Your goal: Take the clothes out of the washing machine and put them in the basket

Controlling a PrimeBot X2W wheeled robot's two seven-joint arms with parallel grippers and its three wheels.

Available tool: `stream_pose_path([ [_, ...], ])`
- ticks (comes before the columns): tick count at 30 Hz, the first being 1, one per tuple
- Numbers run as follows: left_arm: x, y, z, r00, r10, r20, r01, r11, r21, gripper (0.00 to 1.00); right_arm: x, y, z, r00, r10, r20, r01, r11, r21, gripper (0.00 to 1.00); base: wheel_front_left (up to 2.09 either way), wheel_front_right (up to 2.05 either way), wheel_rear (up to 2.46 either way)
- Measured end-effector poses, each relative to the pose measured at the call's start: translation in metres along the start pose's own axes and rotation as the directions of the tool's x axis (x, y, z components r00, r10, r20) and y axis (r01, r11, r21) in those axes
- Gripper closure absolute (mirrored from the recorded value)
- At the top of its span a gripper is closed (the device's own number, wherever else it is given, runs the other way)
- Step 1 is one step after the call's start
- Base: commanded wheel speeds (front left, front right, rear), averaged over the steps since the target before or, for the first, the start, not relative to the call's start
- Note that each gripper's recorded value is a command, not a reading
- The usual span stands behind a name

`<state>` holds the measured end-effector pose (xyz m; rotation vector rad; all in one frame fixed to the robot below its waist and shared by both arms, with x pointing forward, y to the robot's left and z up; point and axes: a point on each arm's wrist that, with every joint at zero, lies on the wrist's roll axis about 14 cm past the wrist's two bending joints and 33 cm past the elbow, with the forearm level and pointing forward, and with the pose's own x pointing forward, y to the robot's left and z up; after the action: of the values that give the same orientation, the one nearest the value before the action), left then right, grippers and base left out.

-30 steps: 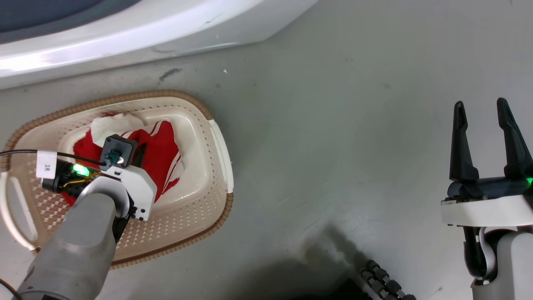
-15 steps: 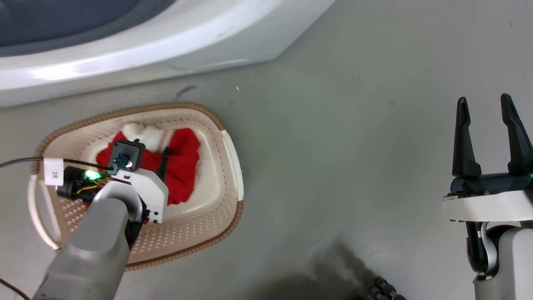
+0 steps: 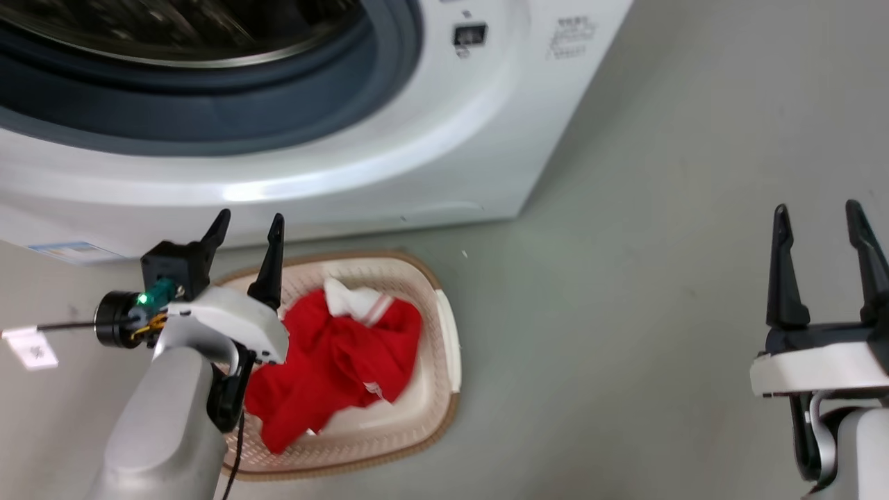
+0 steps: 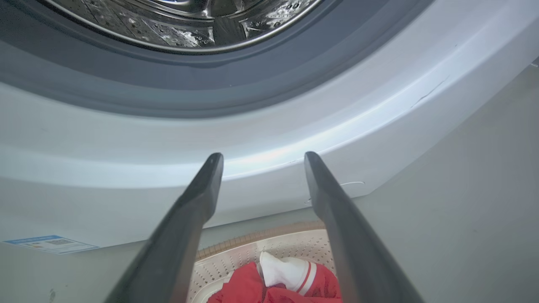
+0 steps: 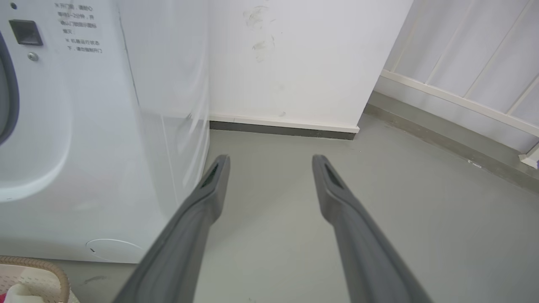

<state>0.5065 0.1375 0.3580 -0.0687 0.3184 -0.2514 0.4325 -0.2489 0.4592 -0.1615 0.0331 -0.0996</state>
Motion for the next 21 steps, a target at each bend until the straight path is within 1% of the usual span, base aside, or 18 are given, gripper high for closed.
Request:
stream_pose_path([
  [5,-0.04,0.015,0.063,0.983,0.053,0.177,-0.06,0.998,0.034,0.0,-0.007,0.009,0.029,0.997,0.025,0.075,-0.026,0.999,0.019,0.0,0.0,0.0,0.0],
  [8,-0.069,0.022,0.099,0.951,0.103,0.293,-0.119,0.992,0.039,0.0,-0.013,0.012,0.044,0.993,0.034,0.113,-0.038,0.999,0.029,0.0,0.0,0.0,0.0],
  [10,-0.091,0.026,0.116,0.927,0.131,0.351,-0.162,0.985,0.061,0.0,-0.017,0.016,0.054,0.99,0.046,0.137,-0.051,0.998,0.035,0.0,0.0,0.0,0.0],
  [16,-0.15,0.03,0.141,0.861,0.207,0.465,-0.267,0.961,0.067,0.0,-0.035,0.026,0.069,0.982,0.076,0.173,-0.086,0.995,0.047,0.0,0.0,0.0,0.0],
  [21,-0.185,0.009,0.149,0.824,0.212,0.525,-0.285,0.957,0.061,0.0,-0.052,0.027,0.074,0.979,0.083,0.188,-0.095,0.994,0.056,0.0,0.0,0.0,0.0],
])
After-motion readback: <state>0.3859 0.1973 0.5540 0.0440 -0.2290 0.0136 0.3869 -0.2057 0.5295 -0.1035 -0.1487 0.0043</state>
